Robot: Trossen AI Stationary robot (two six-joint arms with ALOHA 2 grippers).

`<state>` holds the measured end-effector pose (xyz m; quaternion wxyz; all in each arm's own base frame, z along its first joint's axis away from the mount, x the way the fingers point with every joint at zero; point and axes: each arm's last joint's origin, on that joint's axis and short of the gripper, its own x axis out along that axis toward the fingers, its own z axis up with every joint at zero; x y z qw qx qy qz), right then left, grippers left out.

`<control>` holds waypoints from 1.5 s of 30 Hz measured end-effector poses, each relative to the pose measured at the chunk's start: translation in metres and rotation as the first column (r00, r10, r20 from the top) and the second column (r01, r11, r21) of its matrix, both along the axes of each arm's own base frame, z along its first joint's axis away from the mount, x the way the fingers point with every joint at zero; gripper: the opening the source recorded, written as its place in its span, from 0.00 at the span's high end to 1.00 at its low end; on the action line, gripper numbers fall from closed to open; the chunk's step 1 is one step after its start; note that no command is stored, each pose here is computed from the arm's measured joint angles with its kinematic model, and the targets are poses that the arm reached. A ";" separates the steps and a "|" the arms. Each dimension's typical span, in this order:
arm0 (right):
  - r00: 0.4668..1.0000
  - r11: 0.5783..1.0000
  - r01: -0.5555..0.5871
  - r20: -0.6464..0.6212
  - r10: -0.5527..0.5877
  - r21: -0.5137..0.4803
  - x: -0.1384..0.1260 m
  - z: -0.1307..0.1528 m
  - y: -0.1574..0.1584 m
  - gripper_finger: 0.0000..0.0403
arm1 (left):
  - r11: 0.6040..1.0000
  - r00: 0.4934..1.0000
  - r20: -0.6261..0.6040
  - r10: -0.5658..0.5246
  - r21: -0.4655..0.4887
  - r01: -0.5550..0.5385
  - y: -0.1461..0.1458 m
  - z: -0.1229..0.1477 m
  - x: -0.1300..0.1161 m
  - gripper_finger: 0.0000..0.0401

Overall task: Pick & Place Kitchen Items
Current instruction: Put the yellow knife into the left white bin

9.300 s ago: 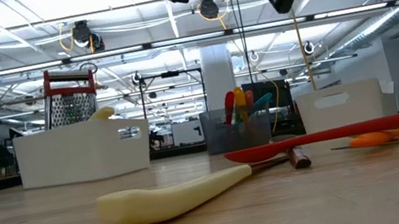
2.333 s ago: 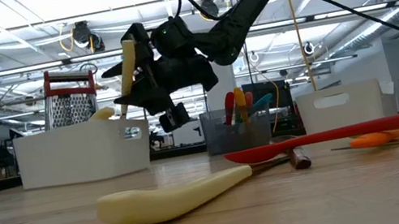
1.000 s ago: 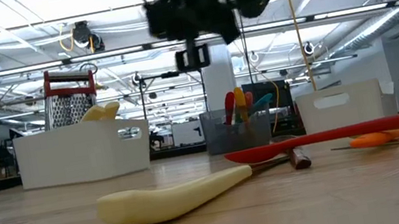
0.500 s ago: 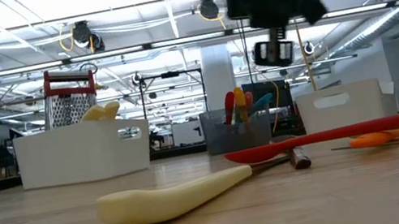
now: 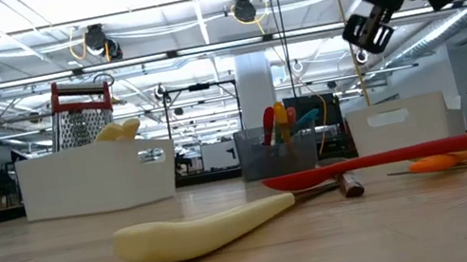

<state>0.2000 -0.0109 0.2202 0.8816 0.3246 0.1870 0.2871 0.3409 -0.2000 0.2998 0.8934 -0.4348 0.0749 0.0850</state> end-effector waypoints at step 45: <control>0.983 0.994 -0.107 0.148 0.112 -0.038 -0.031 0.002 0.007 0.99 | 0.856 0.695 -0.663 -0.278 -0.500 -0.134 -0.039 -0.115 0.077 0.87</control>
